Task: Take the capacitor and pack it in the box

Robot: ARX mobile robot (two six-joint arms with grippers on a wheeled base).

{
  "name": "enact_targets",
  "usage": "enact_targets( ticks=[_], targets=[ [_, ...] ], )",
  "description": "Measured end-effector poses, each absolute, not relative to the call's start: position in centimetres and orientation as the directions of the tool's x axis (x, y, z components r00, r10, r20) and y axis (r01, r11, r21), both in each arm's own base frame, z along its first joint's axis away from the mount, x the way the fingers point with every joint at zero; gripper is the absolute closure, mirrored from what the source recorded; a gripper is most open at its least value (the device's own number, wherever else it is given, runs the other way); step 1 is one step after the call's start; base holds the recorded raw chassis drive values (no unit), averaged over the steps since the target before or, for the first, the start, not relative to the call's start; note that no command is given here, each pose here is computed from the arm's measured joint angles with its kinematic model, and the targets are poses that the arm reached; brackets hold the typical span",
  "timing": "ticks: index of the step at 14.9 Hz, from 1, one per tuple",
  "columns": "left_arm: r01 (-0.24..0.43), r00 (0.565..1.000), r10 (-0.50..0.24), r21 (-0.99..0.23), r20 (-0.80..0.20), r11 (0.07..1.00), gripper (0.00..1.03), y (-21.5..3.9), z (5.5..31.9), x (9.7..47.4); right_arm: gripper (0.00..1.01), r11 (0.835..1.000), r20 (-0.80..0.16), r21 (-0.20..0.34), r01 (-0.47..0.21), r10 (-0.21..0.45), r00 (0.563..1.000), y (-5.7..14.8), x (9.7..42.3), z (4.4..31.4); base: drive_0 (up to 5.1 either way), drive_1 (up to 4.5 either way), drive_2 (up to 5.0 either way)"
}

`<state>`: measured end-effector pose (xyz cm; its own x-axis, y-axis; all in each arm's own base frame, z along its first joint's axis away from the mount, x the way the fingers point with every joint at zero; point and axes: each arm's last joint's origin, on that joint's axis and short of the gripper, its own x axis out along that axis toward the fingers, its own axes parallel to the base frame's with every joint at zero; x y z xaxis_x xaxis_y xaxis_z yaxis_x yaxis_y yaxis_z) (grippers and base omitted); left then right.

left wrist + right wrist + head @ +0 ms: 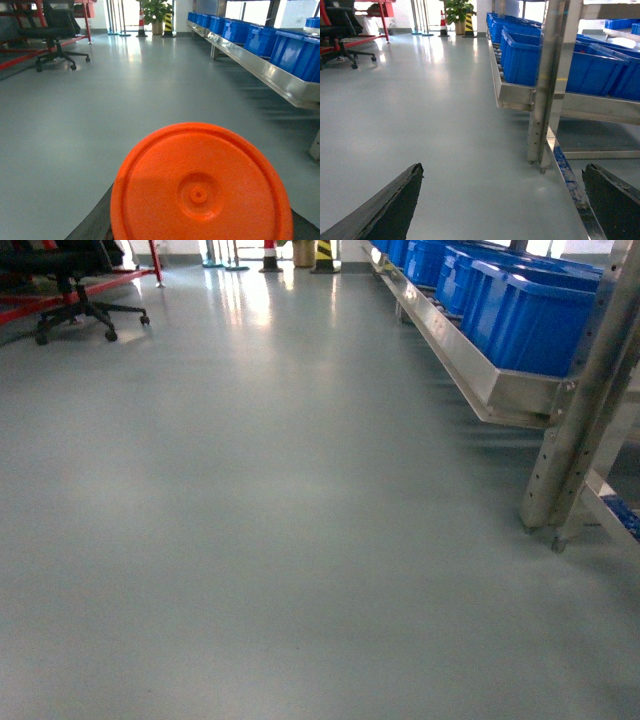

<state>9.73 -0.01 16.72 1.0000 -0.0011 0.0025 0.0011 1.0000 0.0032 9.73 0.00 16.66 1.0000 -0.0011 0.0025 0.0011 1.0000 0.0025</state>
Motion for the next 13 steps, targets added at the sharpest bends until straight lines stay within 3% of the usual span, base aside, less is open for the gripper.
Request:
enact_targets(
  ticks=[13],
  targets=[
    [0.001, 1.000, -0.001, 0.003, -0.001, 1.000, 0.59, -0.01, 16.69, 9.73, 0.03, 1.000, -0.001, 0.002, 0.000, 0.000, 1.000, 0.00, 9.73, 16.62, -5.2, 2.24, 2.2]
  ],
)
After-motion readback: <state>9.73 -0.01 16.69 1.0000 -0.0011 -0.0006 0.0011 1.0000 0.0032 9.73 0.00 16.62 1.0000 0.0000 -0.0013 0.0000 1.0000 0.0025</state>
